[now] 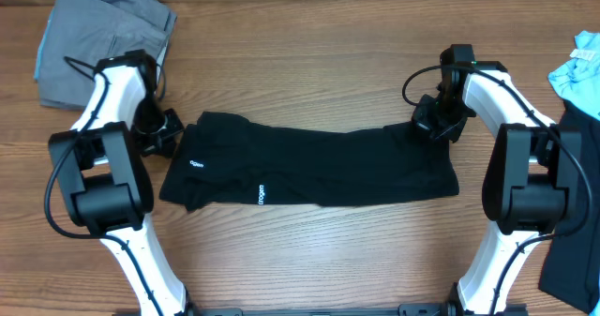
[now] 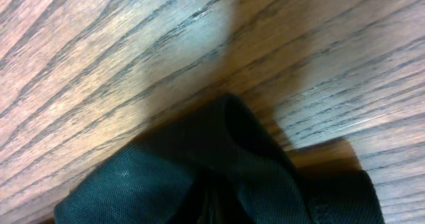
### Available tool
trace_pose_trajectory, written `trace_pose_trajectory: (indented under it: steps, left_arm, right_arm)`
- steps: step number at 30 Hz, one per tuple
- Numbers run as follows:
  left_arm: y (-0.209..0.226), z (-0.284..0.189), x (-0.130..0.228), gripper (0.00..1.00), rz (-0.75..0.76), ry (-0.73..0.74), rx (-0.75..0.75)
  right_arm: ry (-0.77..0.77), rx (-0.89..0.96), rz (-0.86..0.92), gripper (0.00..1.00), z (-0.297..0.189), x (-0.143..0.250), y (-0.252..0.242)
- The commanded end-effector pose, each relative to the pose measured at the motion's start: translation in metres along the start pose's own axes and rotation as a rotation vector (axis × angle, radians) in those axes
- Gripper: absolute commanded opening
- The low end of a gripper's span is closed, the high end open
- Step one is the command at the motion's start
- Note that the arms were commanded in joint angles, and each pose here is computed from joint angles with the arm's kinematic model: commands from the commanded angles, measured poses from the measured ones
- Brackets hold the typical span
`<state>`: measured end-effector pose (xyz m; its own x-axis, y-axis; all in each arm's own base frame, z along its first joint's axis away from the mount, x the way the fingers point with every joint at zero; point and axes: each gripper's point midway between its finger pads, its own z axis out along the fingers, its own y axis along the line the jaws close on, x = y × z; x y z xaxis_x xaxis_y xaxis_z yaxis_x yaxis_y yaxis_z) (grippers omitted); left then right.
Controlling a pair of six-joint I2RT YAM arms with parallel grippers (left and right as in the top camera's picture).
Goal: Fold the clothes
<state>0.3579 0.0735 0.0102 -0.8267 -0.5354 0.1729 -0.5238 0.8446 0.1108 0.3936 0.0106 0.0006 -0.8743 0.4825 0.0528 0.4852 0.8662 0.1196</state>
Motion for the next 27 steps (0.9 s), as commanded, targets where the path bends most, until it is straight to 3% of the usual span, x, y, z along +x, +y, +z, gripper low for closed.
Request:
trace_pose_trajectory:
  steps: [1,4,6,7,10,14,17,25,27]
  left_arm:
    - [0.02,0.002,-0.007,0.04,-0.029,0.01,-0.005]
    - [0.012,-0.025,-0.008,0.04,-0.027,-0.051,0.073]
    - [-0.008,-0.068,-0.008,0.04,0.052,-0.178,0.154]
    - [-0.045,-0.109,0.005,0.04,0.194,-0.286,0.268]
    - [-0.079,-0.122,0.024,0.04,0.309,-0.33,0.271]
    - [-0.124,-0.081,0.046,0.04,0.425,-0.235,0.227]
    - [-0.138,-0.04,0.048,0.04,0.429,-0.151,0.187]
    - [-0.112,0.018,0.028,0.04,0.371,-0.063,0.055]
    - [-0.086,0.026,0.016,0.04,0.253,-0.056,-0.014]
  right_arm:
    - [-0.003,0.101,0.02,0.04,0.016,-0.004,-0.02]
    - [-0.008,0.099,0.019,0.04,0.016,-0.005,-0.019]
    - [-0.009,0.098,0.018,0.04,0.016,-0.005,-0.019]
    - [-0.014,0.092,0.018,0.04,0.016,-0.006,-0.018]
    - [-0.008,0.067,0.018,0.04,0.016,-0.006,-0.013]
    - [0.002,0.065,0.018,0.04,0.016,-0.003,-0.013]
    - [0.011,0.071,0.012,0.04,0.016,-0.001,-0.015]
    - [0.016,0.073,-0.006,0.04,0.016,0.0,-0.015]
    - [0.02,0.071,-0.006,0.04,0.016,0.001,-0.015]
